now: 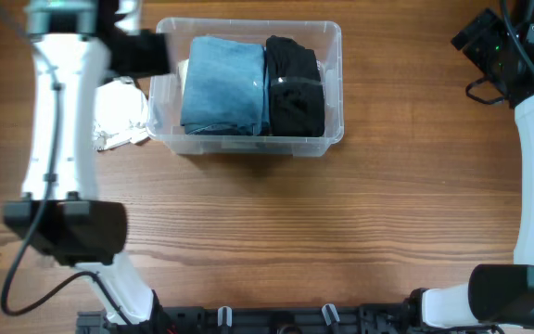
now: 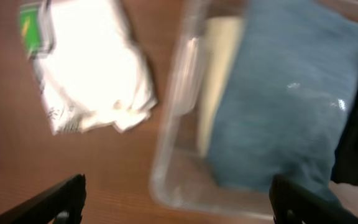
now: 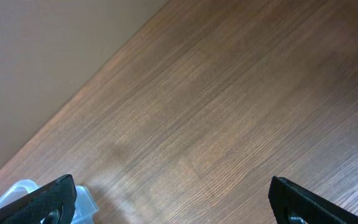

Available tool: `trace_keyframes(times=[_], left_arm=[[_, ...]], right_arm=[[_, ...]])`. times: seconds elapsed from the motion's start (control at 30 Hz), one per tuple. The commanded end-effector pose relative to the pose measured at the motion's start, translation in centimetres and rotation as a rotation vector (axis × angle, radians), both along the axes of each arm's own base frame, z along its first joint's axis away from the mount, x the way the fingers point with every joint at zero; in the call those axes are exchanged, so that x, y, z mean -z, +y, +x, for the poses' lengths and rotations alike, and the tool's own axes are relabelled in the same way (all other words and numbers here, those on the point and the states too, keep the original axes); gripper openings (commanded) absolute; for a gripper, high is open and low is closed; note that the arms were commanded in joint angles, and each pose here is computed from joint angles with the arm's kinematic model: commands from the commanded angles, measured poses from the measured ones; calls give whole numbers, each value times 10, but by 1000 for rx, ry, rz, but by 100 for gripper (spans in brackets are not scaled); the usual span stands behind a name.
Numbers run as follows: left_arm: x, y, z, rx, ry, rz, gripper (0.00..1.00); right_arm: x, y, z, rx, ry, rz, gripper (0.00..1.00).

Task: Pack container
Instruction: 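Press the denim flat with the left gripper and withdraw left, then grasp the white green-print T-shirt with the left gripper and lift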

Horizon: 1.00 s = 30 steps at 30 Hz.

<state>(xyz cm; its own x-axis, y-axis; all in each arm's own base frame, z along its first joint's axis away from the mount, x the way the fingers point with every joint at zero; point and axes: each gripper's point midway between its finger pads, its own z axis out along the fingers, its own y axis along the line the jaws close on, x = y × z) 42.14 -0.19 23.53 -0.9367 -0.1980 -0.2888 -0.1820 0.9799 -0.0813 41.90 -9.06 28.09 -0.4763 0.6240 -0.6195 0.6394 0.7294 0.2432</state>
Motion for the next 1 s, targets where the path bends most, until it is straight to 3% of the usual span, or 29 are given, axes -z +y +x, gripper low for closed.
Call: trace_keyframes(times=[0.0,0.2,0.4,0.7,0.97], left_arm=[[-7,52,-18,-217,23,-273,95],[12,114,-31,-340,-16,-544,95],[65,160,-35,-411,-147,-771,99],[124,167,-13,-330,-297,-736,99],[156,164,-5,-312,-269,-583,99]], right_arm=[[5,2,3,-3,6,13,100],[5,2,3,-3,6,13,100],[5,2,3,-3,6,12,100],[5,2,3,-3,6,13,100],[5,2,3,-3,6,13,100]])
